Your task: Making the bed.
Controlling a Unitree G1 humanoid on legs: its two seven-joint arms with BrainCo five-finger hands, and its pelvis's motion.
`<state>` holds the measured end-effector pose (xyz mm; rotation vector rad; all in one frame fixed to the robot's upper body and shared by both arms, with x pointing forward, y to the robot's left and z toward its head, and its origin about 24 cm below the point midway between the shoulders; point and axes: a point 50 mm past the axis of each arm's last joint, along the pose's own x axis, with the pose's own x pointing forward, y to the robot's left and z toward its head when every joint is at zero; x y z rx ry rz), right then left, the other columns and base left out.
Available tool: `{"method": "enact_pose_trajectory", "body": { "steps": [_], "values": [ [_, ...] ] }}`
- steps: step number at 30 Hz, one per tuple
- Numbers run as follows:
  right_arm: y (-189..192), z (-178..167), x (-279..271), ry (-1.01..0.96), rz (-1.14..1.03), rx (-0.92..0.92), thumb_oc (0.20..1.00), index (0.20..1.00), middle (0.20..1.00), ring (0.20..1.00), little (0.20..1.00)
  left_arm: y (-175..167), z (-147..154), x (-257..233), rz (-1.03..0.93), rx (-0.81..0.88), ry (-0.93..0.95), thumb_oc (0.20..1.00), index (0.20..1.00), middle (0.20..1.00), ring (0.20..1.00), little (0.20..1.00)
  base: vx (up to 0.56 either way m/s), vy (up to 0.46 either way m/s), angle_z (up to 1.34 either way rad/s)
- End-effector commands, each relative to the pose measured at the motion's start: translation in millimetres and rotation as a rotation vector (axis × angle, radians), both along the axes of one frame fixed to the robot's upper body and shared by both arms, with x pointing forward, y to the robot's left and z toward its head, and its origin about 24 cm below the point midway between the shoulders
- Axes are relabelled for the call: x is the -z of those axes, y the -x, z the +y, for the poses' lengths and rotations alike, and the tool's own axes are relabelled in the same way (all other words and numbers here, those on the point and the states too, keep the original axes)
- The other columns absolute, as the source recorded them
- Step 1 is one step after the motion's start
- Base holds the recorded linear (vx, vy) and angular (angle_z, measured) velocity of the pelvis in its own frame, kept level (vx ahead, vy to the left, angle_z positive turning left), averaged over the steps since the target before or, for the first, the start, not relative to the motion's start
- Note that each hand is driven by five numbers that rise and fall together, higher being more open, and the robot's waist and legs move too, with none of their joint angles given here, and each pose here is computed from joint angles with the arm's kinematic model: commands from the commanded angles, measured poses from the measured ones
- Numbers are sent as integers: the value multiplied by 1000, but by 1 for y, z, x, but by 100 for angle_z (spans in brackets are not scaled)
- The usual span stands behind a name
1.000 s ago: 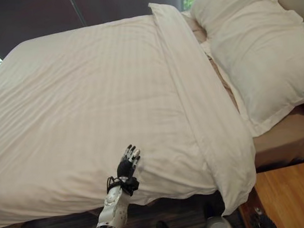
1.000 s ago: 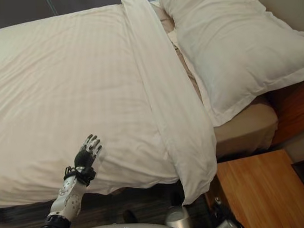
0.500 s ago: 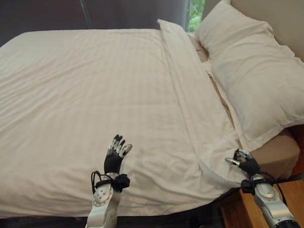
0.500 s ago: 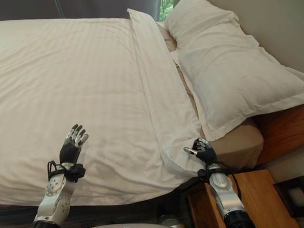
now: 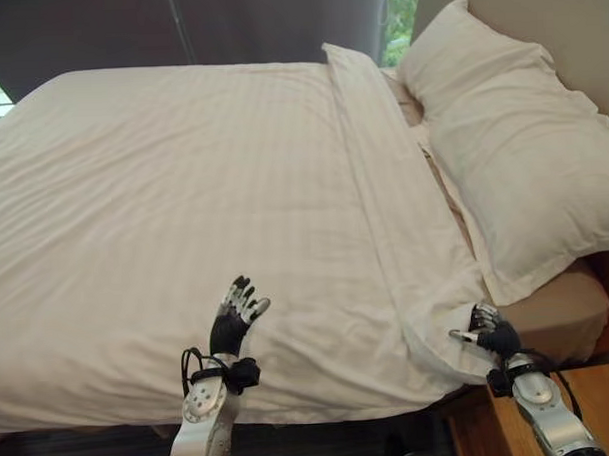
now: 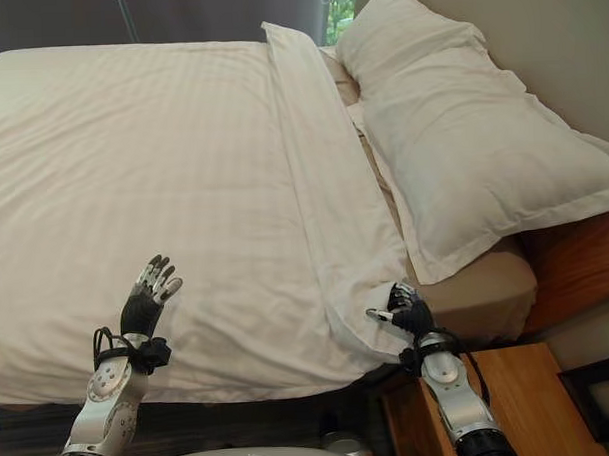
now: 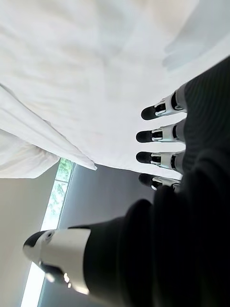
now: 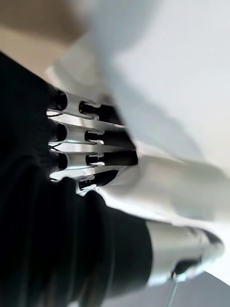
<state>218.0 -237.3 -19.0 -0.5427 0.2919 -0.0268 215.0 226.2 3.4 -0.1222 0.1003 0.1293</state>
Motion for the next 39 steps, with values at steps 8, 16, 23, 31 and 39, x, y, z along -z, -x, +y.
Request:
{"method": "enact_pose_trajectory", "body": {
  "steps": [8, 16, 23, 31, 39],
  "values": [
    [3, 16, 24, -30, 97, 49, 1000, 1000, 1000, 1000, 1000, -29, 2, -19, -52, 20, -129, 1000, 1000, 1000, 1000, 1000, -176, 19, -15],
    [12, 3, 24, -35, 81, 150, 1000, 1000, 1000, 1000, 1000, -27, 6, -19, -47, -19, -127, 1000, 1000, 1000, 1000, 1000, -167, 15, -38],
    [-20, 5, -30, 30, -162, 60, 1000, 1000, 1000, 1000, 1000, -23, 15, -25, -79, -82, -119, 1000, 1000, 1000, 1000, 1000, -104, -131, -21],
    [-69, 34, -111, -118, -532, -64, 200, 200, 200, 200, 200, -14, 8, -21, -104, -100, -4, 1000, 1000, 1000, 1000, 1000, -203, -97, -13],
    [-80, 68, -89, -1232, -501, 30, 200, 200, 200, 200, 200, -11, 1, 0, -11, -45, 50, 1000, 1000, 1000, 1000, 1000, -127, 34, 32]
  ]
}}
